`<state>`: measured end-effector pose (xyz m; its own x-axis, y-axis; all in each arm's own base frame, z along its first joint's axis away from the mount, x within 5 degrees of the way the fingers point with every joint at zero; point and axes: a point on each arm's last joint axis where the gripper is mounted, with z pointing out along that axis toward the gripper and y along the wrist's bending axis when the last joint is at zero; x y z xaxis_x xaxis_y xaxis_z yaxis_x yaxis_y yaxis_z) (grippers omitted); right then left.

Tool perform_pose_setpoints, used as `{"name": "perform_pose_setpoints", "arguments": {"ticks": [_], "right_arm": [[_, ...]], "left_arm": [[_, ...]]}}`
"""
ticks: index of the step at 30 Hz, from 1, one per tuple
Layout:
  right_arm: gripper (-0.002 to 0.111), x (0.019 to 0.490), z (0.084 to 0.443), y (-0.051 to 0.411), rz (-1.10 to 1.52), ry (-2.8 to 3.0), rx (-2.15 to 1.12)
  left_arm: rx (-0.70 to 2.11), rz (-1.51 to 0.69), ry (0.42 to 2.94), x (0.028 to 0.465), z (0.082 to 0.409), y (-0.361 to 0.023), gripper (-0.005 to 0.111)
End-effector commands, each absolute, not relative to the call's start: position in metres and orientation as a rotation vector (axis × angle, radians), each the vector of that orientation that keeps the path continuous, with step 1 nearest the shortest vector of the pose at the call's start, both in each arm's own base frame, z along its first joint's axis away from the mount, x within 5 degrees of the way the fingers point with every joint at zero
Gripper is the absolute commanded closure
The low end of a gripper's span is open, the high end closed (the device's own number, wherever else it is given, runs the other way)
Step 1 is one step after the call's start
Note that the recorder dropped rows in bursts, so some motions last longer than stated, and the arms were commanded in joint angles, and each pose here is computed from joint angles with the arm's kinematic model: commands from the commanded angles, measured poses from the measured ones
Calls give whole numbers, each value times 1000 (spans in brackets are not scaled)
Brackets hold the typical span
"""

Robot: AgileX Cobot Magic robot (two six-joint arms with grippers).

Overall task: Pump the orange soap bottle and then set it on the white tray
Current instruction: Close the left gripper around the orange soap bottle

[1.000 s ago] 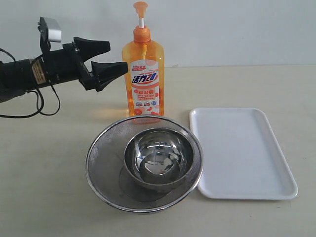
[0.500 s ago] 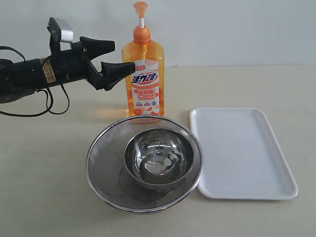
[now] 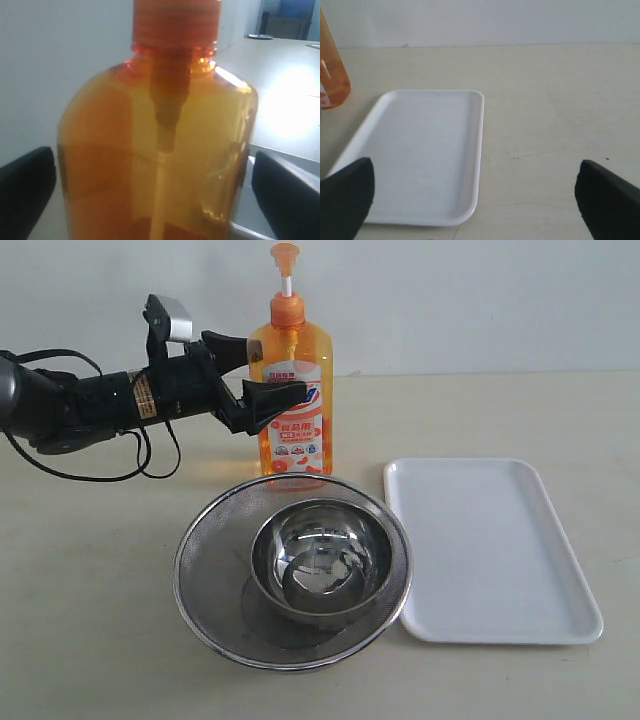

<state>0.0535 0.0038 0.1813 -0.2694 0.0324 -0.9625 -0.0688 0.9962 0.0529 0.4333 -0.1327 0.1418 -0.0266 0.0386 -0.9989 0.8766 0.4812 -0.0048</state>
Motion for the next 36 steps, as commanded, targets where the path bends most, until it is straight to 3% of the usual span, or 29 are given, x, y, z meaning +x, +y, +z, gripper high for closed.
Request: {"name": "perform_pose_setpoints", "arguments": {"ticks": [1,11,19,22,24,25,26,27,36], "right_arm": [[3,53,182,4,95,1825,-25],[3,53,182,4,95,1832,-25],[3,53,182,4,95,1832,-25],[3,53,182,4,95,1832,-25],[3,53,182,4,95,1832,-25],[3,53,182,4,95,1832,-25],[3,53,182,4,95,1832,-25],[3,53,182,4,95,1832,-25],[3,53,182,4,95,1832,-25]], "left_arm": [[844,-871,1400,433,146,-139,-3],[867,-863,1401,432,137,-144,-3],[919,-862,1401,436,137,-174,-1],[909,-823,1448,438,133,-174,20],[876,-818,1455,440,134,-173,48],[861,-813,1461,442,135,-173,71],[858,-797,1461,442,134,-172,83],[845,-785,1463,444,135,-172,102],[769,-686,1527,453,145,-161,102]]}}
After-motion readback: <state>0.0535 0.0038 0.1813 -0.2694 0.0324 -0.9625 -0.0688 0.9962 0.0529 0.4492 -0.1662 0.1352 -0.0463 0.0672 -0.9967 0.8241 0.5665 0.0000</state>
